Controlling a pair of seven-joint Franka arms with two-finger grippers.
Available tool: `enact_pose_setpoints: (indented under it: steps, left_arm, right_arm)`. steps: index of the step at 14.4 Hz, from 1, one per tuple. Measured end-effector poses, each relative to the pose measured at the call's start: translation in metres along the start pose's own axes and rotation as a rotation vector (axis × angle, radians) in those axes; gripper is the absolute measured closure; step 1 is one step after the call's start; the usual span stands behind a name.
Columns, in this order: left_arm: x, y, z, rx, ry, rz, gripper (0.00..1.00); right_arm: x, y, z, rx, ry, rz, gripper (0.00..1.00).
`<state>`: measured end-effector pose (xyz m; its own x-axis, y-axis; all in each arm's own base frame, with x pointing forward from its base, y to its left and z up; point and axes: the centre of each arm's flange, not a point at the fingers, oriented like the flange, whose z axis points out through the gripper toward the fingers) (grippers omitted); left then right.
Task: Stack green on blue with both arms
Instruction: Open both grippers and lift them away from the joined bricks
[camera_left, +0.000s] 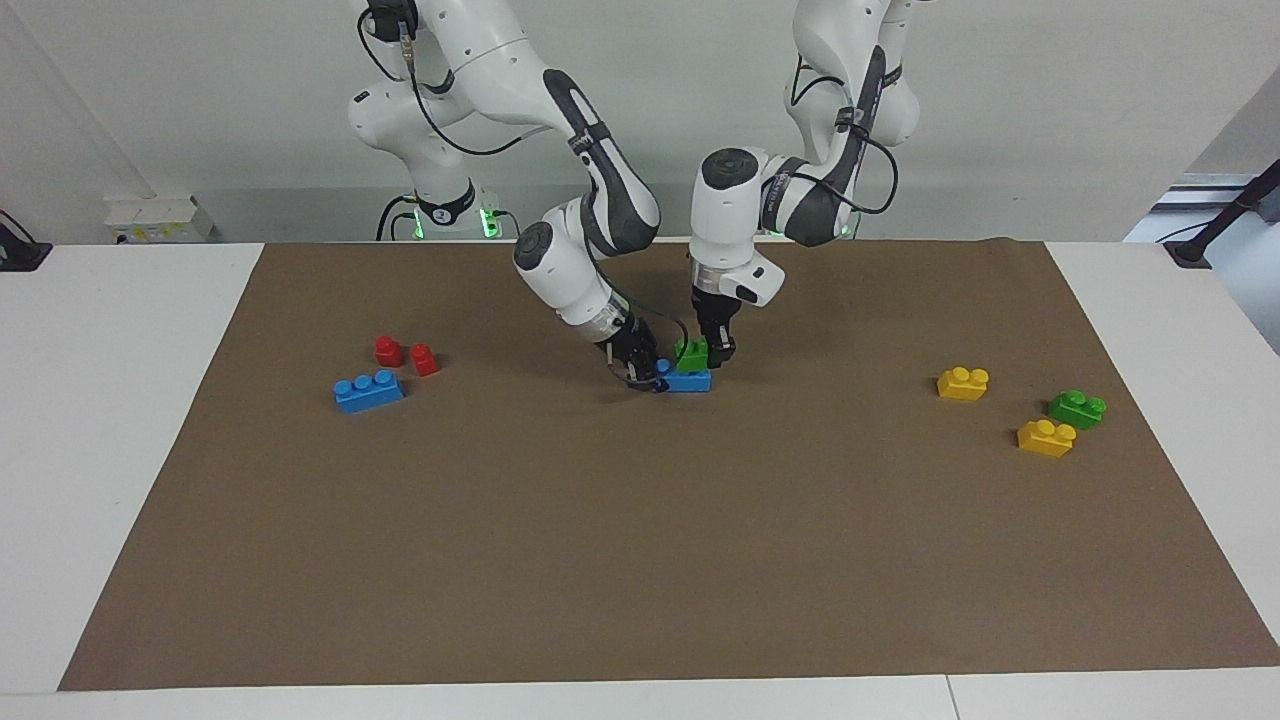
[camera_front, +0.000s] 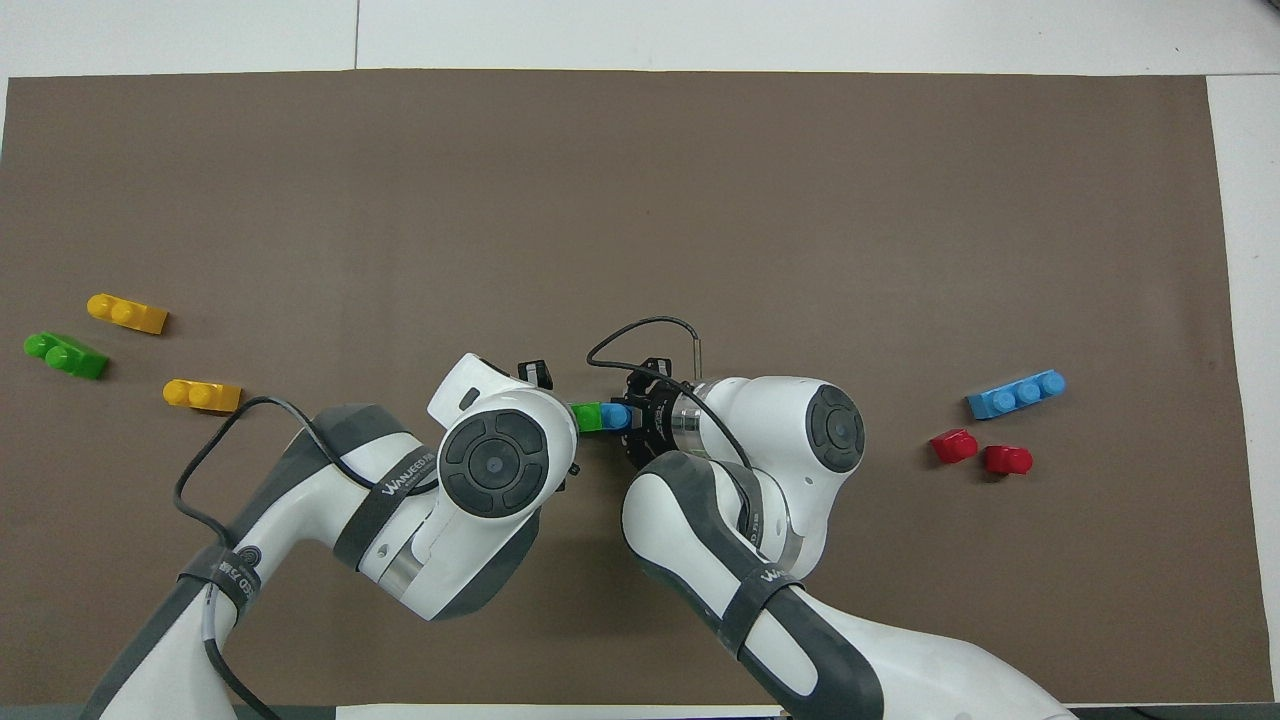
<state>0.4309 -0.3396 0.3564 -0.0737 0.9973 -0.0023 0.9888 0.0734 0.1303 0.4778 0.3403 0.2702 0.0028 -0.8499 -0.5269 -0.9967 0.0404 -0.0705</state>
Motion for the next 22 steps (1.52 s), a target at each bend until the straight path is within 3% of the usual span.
enact_pose_setpoints:
  steps: [9,11,13,15,17,18,22]
  left_arm:
    - [-0.004,-0.003,0.015,-0.029,0.014,0.053,0.65]
    - [0.0,0.001,0.017,-0.039,0.028,0.074,0.48]
    - [0.015,0.019,0.013,-0.048,0.032,0.092,0.25]
    - [0.034,0.043,0.003,-0.054,0.041,0.104,0.02]
    - [0.055,0.067,-0.01,-0.062,0.051,0.105,0.0]
    - [0.066,0.077,-0.017,-0.066,0.055,0.101,0.0]
    - [0.113,0.114,-0.037,-0.065,0.082,0.129,0.0]
  right_arm:
    - [0.0,0.0,0.0,0.0,0.0,0.001,0.66]
    - [0.001,0.0,0.0,0.001,0.0,0.002,0.66]
    - [0.006,0.0,0.002,-0.003,0.008,0.01,0.5]
    - [0.012,0.0,0.003,-0.005,0.013,0.017,0.26]
    - [0.02,-0.005,-0.001,-0.004,0.014,0.034,0.04]
    - [0.028,-0.011,-0.004,-0.012,0.011,0.052,0.0]
    - [0.082,-0.061,-0.056,-0.079,0.01,0.054,0.0]
